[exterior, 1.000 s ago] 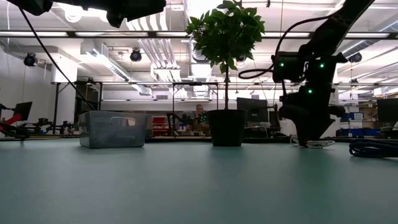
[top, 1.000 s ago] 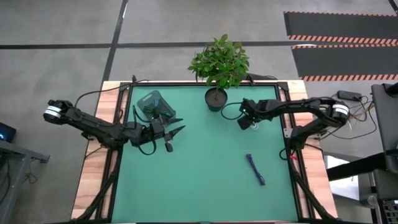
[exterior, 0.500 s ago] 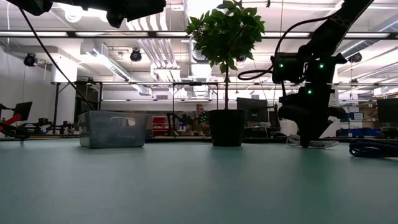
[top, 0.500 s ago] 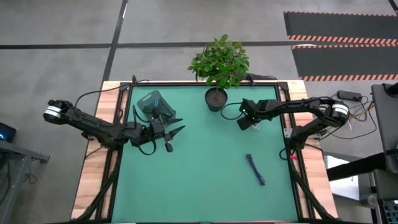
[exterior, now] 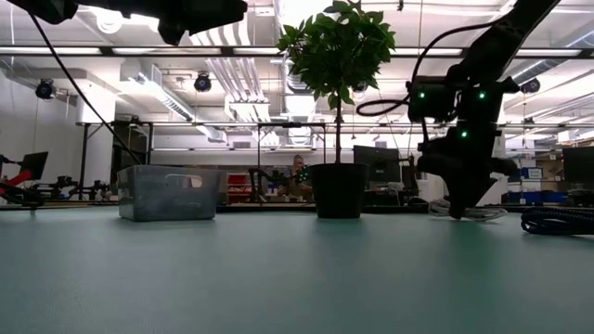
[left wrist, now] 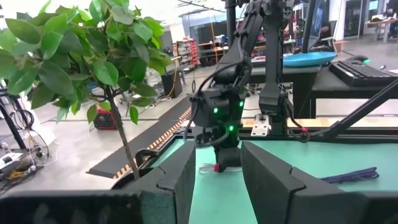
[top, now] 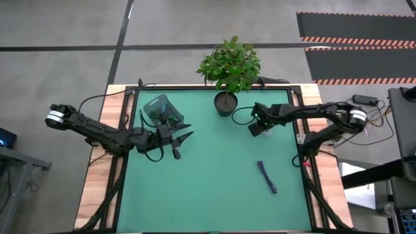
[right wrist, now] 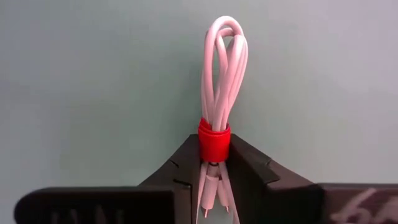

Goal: Pick and place USB-C Cables
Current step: Put the white charger cable into the gray bin

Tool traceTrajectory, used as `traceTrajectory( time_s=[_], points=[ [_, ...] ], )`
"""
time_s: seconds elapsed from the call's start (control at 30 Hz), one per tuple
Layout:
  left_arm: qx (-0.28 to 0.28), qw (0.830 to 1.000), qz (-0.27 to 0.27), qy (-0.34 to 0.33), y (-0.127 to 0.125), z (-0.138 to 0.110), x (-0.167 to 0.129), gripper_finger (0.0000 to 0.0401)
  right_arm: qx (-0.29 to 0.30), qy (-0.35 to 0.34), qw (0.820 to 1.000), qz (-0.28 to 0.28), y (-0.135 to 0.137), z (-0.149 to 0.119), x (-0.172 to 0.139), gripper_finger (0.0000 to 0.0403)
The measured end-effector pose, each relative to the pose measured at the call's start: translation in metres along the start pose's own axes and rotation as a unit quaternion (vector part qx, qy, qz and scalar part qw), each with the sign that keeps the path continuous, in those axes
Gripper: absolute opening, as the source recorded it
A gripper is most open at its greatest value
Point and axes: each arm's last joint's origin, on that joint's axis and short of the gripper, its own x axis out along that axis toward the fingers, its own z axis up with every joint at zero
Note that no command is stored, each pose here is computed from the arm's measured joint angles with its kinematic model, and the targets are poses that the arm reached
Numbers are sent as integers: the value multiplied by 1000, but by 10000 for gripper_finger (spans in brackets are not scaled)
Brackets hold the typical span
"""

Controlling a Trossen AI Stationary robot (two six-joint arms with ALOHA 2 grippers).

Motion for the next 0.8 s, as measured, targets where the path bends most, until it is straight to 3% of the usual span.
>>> traceTrajectory(
  time_s=[0.27,0.47,0.63,0.8],
  points=[
    [-22,1000,-1,4,0,-1,0,114,-39,-54,996,66,5,-2,-31,53],
    [-22,1000,-1,4,0,-1,0,114,-90,-121,981,119,19,-8,-54,53],
    [-24,1000,-1,3,0,-1,0,114,-157,-192,950,189,38,-12,-66,53],
    [-29,1000,-1,2,0,-1,0,114,-241,-252,898,269,62,-15,-71,53]
  ],
)
